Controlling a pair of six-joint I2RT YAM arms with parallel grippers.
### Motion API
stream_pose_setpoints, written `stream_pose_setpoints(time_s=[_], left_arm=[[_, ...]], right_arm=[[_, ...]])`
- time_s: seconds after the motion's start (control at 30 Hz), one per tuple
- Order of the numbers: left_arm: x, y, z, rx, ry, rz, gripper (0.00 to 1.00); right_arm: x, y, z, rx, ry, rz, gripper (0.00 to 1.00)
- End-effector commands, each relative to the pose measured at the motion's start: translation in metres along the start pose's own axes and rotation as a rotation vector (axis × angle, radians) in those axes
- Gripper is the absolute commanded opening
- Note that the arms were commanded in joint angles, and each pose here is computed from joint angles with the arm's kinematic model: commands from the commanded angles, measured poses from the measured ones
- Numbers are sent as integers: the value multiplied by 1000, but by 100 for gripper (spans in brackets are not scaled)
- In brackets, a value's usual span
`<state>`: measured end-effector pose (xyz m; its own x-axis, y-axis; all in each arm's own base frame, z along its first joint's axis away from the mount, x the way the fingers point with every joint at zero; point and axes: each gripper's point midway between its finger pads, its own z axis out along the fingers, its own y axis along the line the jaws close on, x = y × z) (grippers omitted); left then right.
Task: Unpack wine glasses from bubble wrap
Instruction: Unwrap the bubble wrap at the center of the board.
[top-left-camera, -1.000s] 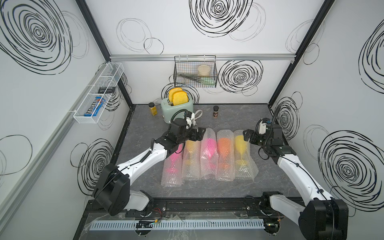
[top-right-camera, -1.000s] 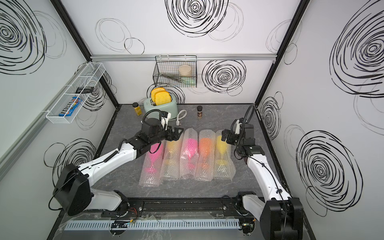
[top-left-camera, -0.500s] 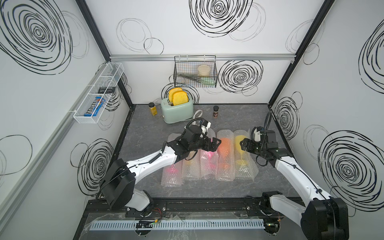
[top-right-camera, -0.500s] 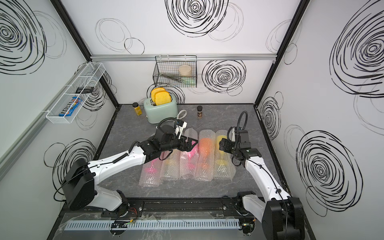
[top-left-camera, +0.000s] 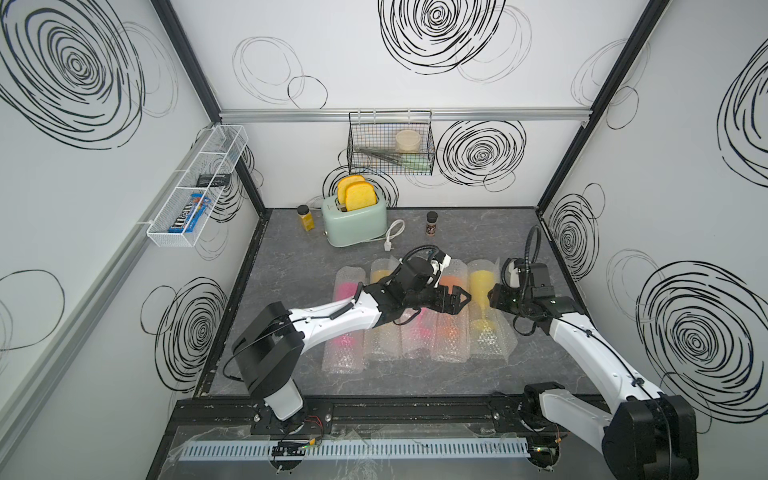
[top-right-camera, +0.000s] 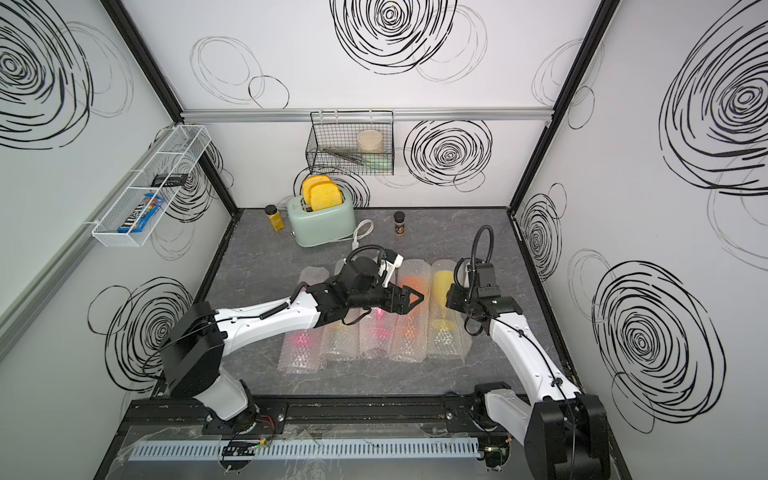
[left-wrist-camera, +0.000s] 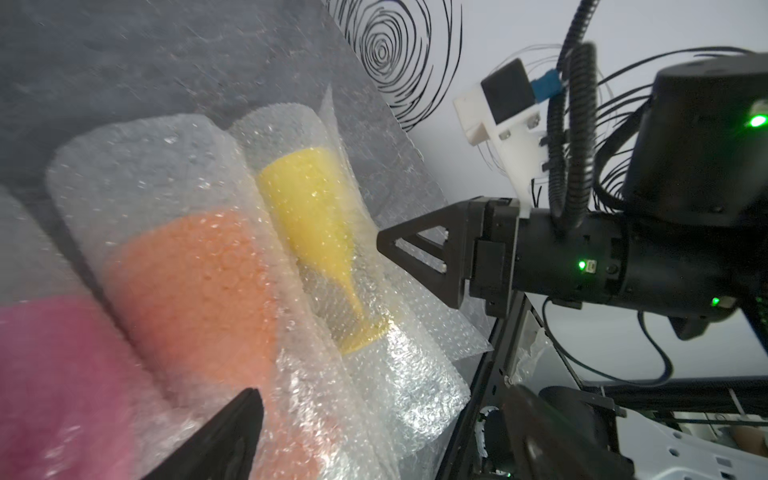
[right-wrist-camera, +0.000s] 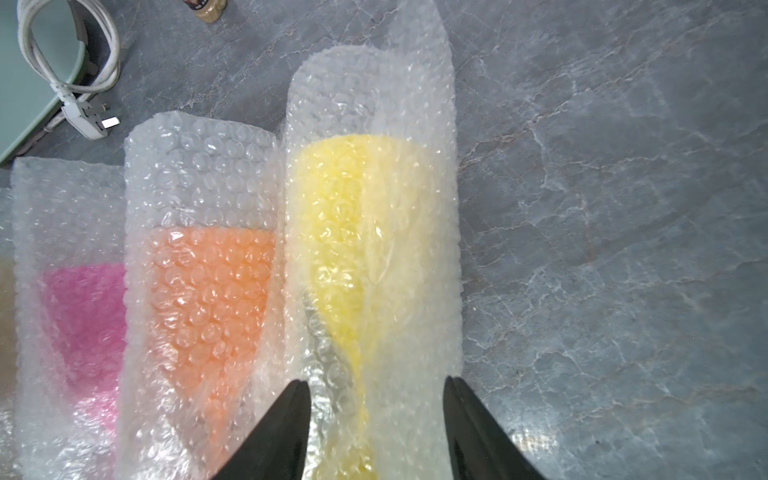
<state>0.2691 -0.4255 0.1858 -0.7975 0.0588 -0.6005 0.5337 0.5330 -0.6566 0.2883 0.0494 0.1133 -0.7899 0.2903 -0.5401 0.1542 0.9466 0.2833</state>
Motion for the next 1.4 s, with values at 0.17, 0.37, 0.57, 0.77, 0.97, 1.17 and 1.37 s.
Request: stream_pose_setpoints(time_s=[0.17, 0.37, 0.57, 0.77, 0.97, 1.17, 1.37], left_arm=[[-14, -37, 33, 95, 2, -99, 100], [-12, -23, 49, 13, 10, -150, 92], [-7, -16, 66, -64, 15, -163, 86], [-1, 1, 85, -134, 29, -152, 84], [7, 0, 109, -167, 66, -116, 84], [18, 8, 125, -222, 94, -59, 82], [25, 24, 132, -278, 94, -33, 81]], right_arm=[[15, -14, 15, 72, 75, 29, 40], [10, -15, 14, 68, 52, 44, 19], [6, -15, 7, 58, 23, 59, 6], [6, -9, 2, -4, -6, 79, 2], [6, -4, 0, -65, -27, 87, 2], [5, -2, -1, -90, -40, 89, 2], [3, -4, -1, -99, -43, 97, 2]])
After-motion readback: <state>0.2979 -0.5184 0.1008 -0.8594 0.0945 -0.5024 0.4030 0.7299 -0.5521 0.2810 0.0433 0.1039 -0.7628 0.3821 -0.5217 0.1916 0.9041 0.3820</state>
